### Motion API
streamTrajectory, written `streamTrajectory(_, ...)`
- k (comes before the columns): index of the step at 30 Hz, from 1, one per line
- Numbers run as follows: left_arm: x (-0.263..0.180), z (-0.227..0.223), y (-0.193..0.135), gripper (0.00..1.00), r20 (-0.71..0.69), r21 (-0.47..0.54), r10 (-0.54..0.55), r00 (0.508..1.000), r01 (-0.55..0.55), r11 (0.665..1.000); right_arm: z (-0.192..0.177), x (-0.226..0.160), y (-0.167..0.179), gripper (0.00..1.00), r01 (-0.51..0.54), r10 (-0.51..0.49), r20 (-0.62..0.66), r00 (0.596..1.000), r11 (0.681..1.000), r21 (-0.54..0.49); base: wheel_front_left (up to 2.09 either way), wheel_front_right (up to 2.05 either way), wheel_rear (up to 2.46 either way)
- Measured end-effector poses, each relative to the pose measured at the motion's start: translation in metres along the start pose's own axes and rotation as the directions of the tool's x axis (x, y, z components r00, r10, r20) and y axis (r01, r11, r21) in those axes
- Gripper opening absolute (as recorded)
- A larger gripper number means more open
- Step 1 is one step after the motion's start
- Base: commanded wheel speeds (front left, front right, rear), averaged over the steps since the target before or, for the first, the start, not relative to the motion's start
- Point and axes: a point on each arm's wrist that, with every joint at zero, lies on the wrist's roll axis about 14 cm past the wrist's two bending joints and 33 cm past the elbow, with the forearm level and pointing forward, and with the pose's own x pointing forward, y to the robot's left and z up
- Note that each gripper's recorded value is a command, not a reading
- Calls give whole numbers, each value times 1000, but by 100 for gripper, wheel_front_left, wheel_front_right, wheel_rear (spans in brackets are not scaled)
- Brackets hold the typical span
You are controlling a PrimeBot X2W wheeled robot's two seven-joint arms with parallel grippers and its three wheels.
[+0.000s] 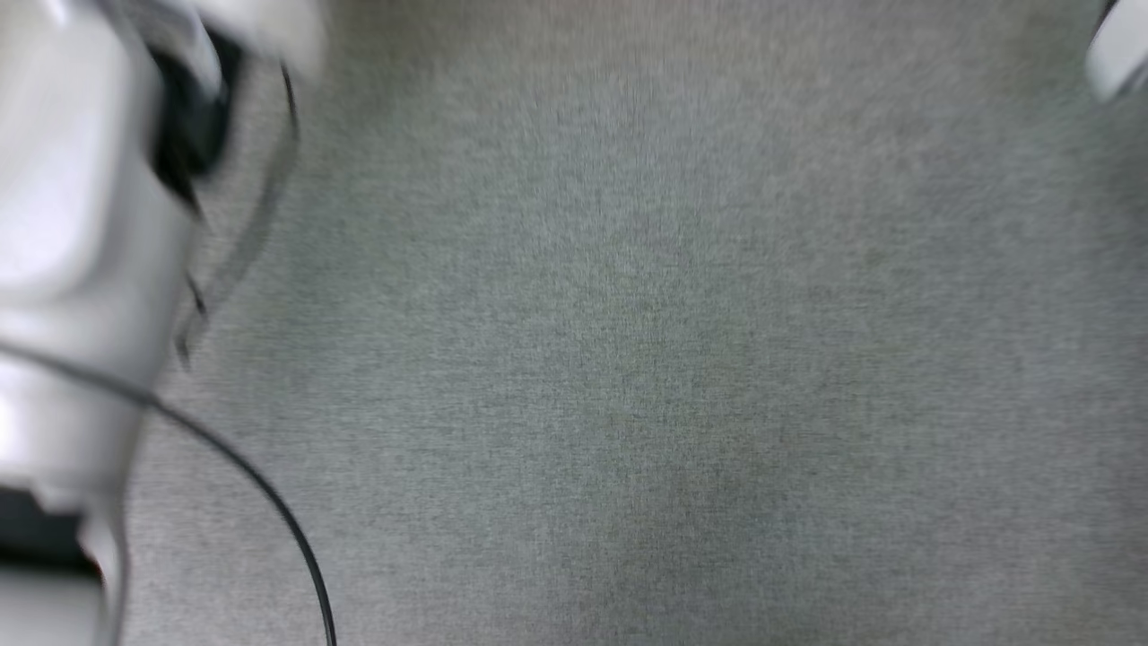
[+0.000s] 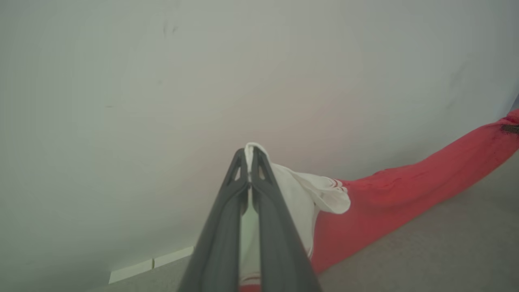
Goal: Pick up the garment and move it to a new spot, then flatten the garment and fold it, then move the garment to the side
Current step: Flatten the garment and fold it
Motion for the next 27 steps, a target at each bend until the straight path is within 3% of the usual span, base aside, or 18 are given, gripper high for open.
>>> streamTrajectory(10,-133,-42,-31,0,-256,-44,-22,966,12,999,-34,-87,32,0,-71,74,-122,990,997,28,0,0,0)
streamTrajectory(21,-265,-48,-72,0,-513,-129,-60,856,-8,992,-38,-169,40,0,-61,74,-165,984,994,87,0,0,0)
streamTrajectory(27,-336,-40,-112,0,-629,-220,-143,764,0,975,-53,-226,45,0,-71,94,-240,966,992,103,0,0,0)
